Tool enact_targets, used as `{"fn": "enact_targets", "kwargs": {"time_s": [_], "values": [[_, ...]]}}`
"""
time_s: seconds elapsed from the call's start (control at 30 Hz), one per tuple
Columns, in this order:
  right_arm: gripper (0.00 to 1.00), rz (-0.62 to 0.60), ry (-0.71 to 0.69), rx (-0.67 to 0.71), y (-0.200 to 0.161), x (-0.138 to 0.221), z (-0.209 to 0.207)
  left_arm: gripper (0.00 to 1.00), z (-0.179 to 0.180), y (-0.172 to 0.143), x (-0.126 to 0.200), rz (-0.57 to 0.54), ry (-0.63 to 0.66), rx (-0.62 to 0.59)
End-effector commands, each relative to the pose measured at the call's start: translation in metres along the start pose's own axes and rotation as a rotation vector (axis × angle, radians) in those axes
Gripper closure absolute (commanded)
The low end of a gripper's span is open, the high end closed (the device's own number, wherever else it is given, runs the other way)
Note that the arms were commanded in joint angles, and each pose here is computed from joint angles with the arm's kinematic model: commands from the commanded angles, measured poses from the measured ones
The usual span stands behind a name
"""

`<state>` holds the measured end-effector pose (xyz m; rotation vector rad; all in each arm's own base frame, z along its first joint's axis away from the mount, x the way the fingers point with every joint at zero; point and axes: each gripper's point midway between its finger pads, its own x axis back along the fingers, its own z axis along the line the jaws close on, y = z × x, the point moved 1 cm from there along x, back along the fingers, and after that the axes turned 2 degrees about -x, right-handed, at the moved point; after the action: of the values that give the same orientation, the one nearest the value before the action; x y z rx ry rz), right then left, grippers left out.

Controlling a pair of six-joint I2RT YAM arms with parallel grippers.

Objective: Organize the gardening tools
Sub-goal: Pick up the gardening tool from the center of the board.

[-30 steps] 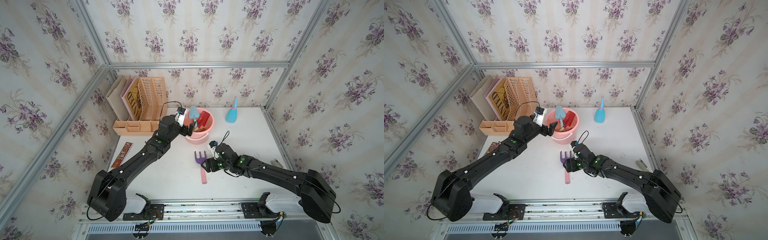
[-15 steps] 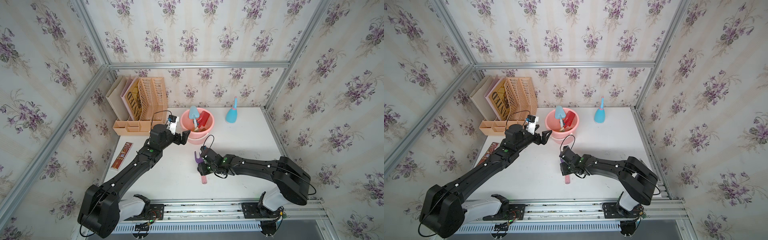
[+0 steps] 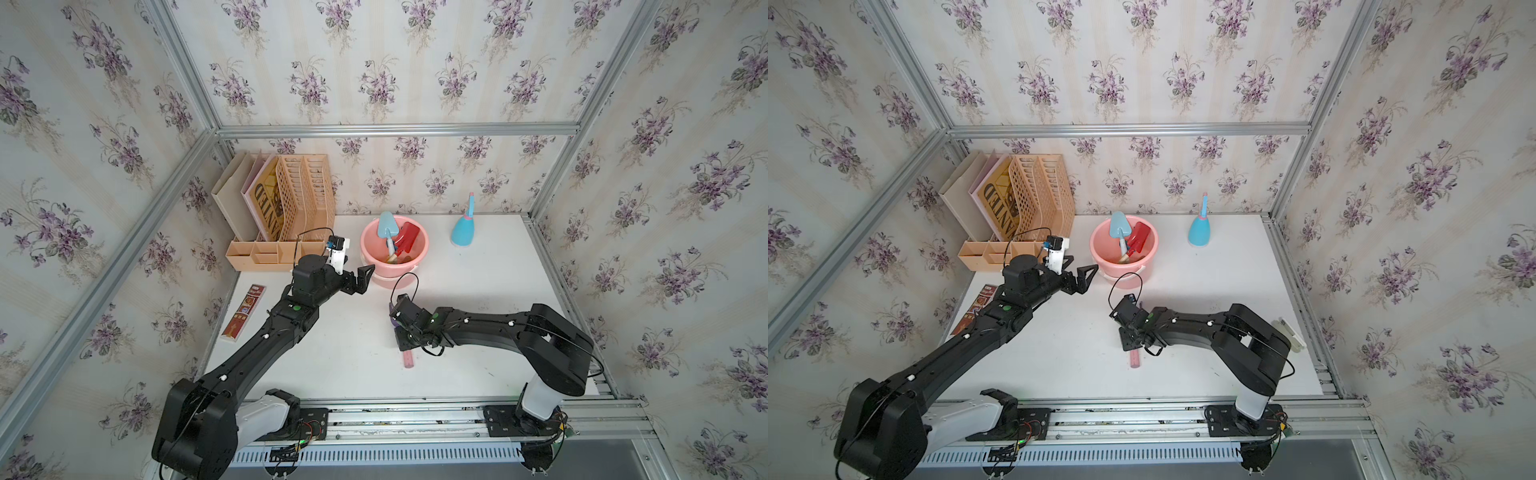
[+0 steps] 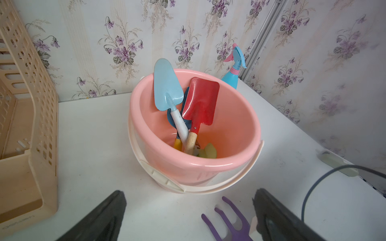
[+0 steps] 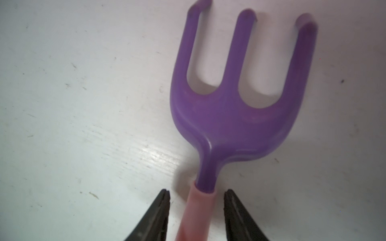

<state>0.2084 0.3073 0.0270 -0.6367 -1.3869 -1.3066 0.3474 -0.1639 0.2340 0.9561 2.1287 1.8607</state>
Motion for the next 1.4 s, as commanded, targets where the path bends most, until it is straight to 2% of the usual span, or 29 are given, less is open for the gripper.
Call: {"fn": "enact_targets", "kwargs": {"time_s": [0.0,0.17,0.43,0.77,0.97,1.23,1.37], "values": [[0.58,-0.005,-0.016,0.000,0.001,-0.003,-0.001,0.01,-0.007,0.006,0.003,-0.032,-0.062,0.017],[0.69,0.004,-0.016,0.003,-0.001,-0.005,-0.001,0.01,-0.010,0.002,0.007,-0.014,-0.109,0.036],[1.00,-0.013,-0.021,-0.001,0.000,-0.002,-0.004,0.01,-0.014,-0.006,0.011,0.034,-0.125,0.035],[1.00,-0.229,0.021,-0.033,0.032,0.058,-0.011,0.01,-0.011,-0.023,0.017,0.095,-0.095,0.038],[1.00,-0.416,0.057,-0.052,0.060,0.112,-0.015,0.01,-0.009,-0.028,0.019,0.104,-0.084,0.042],[1.00,-0.725,0.075,-0.075,0.112,0.192,-0.025,0.01,-0.010,-0.036,0.014,0.140,-0.102,0.054],[1.00,-0.821,0.082,-0.065,0.136,0.214,-0.027,0.01,-0.010,-0.038,0.014,0.147,-0.105,0.059]]}}
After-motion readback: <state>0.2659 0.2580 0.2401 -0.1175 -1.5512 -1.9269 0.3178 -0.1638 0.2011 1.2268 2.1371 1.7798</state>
